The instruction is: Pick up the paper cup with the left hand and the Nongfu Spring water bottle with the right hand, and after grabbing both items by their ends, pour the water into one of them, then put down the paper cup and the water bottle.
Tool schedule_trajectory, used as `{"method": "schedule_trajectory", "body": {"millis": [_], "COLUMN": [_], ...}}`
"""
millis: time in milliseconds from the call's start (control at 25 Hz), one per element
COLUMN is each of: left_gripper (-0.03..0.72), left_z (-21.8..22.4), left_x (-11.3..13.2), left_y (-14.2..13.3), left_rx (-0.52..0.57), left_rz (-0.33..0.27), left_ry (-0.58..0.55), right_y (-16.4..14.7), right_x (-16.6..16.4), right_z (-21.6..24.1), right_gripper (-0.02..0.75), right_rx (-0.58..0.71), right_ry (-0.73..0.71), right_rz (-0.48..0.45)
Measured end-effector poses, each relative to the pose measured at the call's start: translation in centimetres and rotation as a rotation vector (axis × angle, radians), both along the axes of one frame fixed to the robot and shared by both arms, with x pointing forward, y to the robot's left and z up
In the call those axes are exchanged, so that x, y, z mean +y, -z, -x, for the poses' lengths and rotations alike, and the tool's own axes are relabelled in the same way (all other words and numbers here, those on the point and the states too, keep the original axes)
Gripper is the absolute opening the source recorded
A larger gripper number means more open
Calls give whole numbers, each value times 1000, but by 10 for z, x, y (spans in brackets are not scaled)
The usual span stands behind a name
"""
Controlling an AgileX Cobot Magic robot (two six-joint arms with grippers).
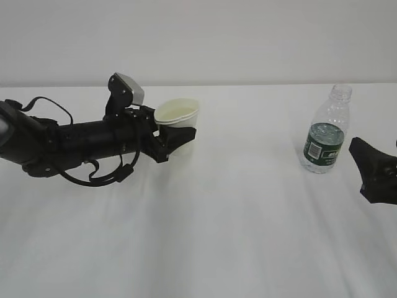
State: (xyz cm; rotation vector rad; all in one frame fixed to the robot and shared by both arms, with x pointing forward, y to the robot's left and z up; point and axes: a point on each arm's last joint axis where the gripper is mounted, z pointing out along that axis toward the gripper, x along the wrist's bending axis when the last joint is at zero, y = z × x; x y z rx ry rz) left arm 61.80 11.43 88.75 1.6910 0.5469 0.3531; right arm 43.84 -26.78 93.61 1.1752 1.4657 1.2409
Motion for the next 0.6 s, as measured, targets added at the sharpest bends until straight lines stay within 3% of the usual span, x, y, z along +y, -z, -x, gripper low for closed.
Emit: {"method": "schedule_trajectory", "body": {"millis": [280, 600], "left_gripper": [450, 450], "left_z": [1, 3], "left_x": [33, 65], "left_y": [4, 12], "left_rx": [7, -15], "left_rz": [77, 43], "left_ry": [-61, -184], "right_y": [6, 6], "right_x": [1, 2], "right_z": [-1, -1], "right_gripper": [594, 594], "right_rx": [30, 32], "right_ry": [-14, -13], "right_rz": [0, -12]}}
